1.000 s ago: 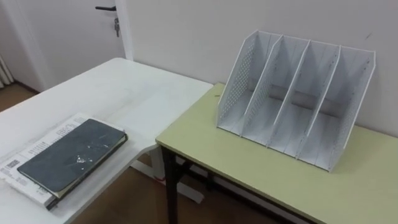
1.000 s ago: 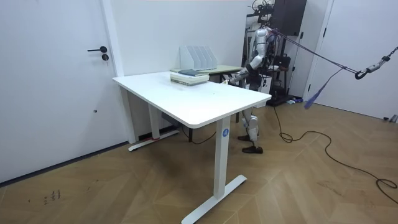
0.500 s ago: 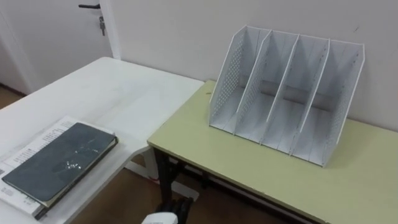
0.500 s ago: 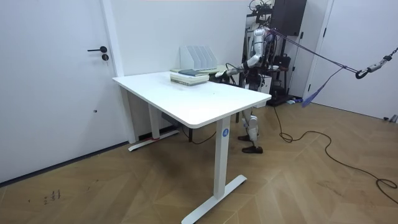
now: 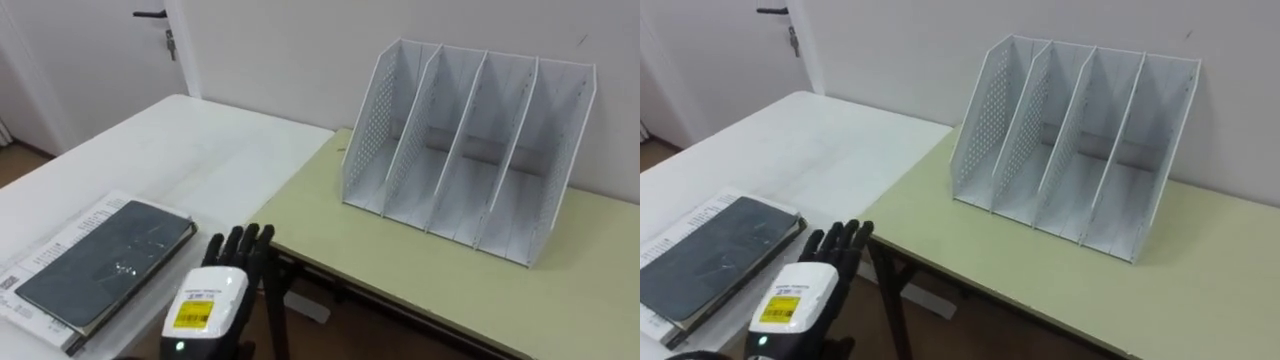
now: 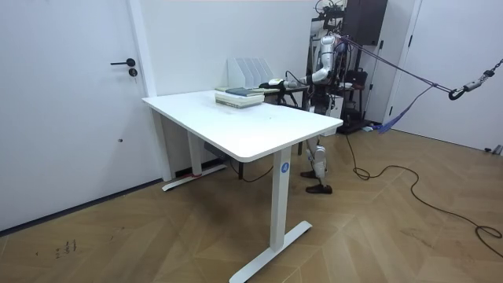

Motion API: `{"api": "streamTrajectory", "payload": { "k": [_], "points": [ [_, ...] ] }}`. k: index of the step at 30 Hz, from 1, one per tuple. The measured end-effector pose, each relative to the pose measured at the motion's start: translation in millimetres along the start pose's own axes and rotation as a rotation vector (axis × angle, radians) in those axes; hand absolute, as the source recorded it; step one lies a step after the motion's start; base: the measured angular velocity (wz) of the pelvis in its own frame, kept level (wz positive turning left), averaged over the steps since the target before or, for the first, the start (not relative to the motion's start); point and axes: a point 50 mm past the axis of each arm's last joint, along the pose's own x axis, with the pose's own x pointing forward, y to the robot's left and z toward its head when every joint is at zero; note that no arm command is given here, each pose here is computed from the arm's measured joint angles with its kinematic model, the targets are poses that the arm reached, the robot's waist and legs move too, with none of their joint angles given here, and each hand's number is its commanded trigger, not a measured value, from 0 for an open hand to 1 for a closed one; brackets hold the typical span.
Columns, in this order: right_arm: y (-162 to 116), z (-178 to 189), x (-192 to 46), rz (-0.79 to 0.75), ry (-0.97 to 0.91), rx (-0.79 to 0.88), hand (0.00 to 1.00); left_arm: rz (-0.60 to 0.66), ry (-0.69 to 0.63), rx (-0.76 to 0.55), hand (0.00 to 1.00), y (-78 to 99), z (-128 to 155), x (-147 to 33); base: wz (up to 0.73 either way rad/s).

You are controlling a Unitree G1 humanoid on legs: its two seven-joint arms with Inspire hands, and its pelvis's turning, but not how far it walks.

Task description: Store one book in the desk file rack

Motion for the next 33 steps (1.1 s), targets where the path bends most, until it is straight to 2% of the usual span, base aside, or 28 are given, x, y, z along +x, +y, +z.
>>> {"api": "streamTrajectory", "payload": {
  "k": [17,31,33],
  "points": [
    [-14,-5,-1,-0.023,0.007,0.056,0.00,0.250,0.125,0.026,0.00,30.8,-34,5.1,-0.03],
    [-11,-18,-2,-0.009,0.036,0.066,0.00,0.210,0.202,0.048,0.00,25.5,-47,1.9,-0.01],
    [-10,-20,-2,-0.007,0.050,0.072,0.00,0.208,0.228,0.013,0.00,27.3,-50,3.6,0.00]
  ]
}}
